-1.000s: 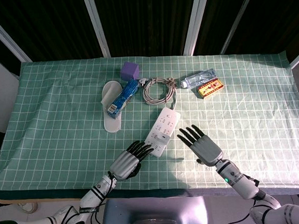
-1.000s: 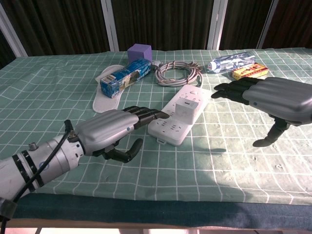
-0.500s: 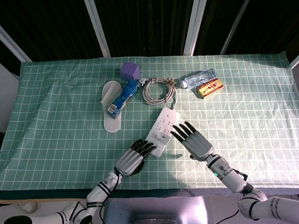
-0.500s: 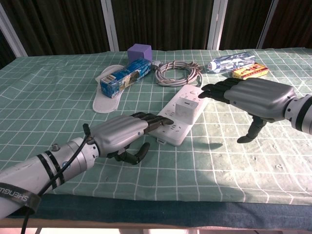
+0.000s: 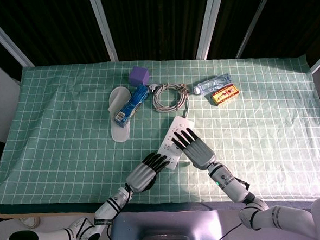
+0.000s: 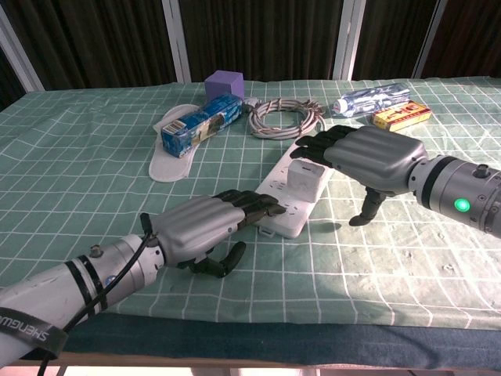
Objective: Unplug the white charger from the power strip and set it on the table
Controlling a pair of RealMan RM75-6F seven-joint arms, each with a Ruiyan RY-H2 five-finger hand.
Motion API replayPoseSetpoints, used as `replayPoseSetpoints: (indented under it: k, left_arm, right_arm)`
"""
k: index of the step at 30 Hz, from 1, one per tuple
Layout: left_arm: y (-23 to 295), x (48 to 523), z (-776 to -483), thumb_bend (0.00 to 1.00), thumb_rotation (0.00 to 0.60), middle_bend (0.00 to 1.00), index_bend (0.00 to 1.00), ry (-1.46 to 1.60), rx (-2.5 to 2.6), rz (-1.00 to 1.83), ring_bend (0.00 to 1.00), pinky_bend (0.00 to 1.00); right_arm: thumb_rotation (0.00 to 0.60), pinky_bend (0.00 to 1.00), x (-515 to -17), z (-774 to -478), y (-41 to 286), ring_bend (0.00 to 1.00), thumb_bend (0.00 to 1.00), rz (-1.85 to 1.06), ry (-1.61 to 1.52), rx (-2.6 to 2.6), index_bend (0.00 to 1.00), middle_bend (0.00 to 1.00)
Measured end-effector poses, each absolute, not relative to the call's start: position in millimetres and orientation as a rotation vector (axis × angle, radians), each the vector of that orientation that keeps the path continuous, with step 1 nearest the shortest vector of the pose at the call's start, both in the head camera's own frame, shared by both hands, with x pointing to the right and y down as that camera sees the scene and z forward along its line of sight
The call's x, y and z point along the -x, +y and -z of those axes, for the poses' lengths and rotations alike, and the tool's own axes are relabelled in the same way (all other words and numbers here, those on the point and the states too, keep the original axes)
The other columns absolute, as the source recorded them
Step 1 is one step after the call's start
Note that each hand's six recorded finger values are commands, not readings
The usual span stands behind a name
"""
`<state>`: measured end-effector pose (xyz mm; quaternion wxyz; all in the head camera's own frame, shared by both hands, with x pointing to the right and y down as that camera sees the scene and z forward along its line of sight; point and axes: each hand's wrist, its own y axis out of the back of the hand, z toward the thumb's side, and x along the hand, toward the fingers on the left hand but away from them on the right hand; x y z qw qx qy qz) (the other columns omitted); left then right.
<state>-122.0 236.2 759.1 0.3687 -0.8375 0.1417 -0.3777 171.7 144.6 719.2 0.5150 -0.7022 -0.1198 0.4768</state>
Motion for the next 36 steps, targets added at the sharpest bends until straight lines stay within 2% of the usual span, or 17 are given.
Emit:
replayPoseSetpoints:
  k: [7,14,20,33,36]
  left_arm:
    - [239.6,123.0,-760.3,0.72,0.600,0.06,0.00,0.340,2.144,0.972,0.00,0.06]
    - [239.7,124.1,-759.5,0.72,0.600,0.07,0.00,0.331,2.143,0.969,0.00,0.06]
    - [241.7,124.2,-758.7,0.72,0.600,0.07,0.00,0.326,2.145,0.966,0.00,0.06]
    - [245.3,125.1,-760.0,0.72,0.600,0.07,0.00,0.317,2.145,0.971,0.00,0.06]
    - [245.7,123.7,-759.6,0.72,0.600,0.07,0.00,0.316,2.145,0.968,0.00,0.06]
  right_arm:
    - [0.600,0.11,-156.0,-720.8,143.8,0.00,0.25,-1.103,-0.232,1.609,0.17,0.16]
    - [0.600,0.20,-141.6,-722.5,145.3,0.08,0.32,-1.057,-0.184,1.523,0.32,0.26]
    - [0.600,0.22,-139.5,-725.4,145.4,0.12,0.33,-1.063,-0.177,1.509,0.38,0.27]
    - [0.600,0.42,-131.7,-726.3,144.9,0.30,0.39,-1.030,-0.227,1.487,0.55,0.38]
    - [0.600,0.44,-130.7,-726.6,145.8,0.32,0.39,-1.025,-0.230,1.483,0.56,0.39]
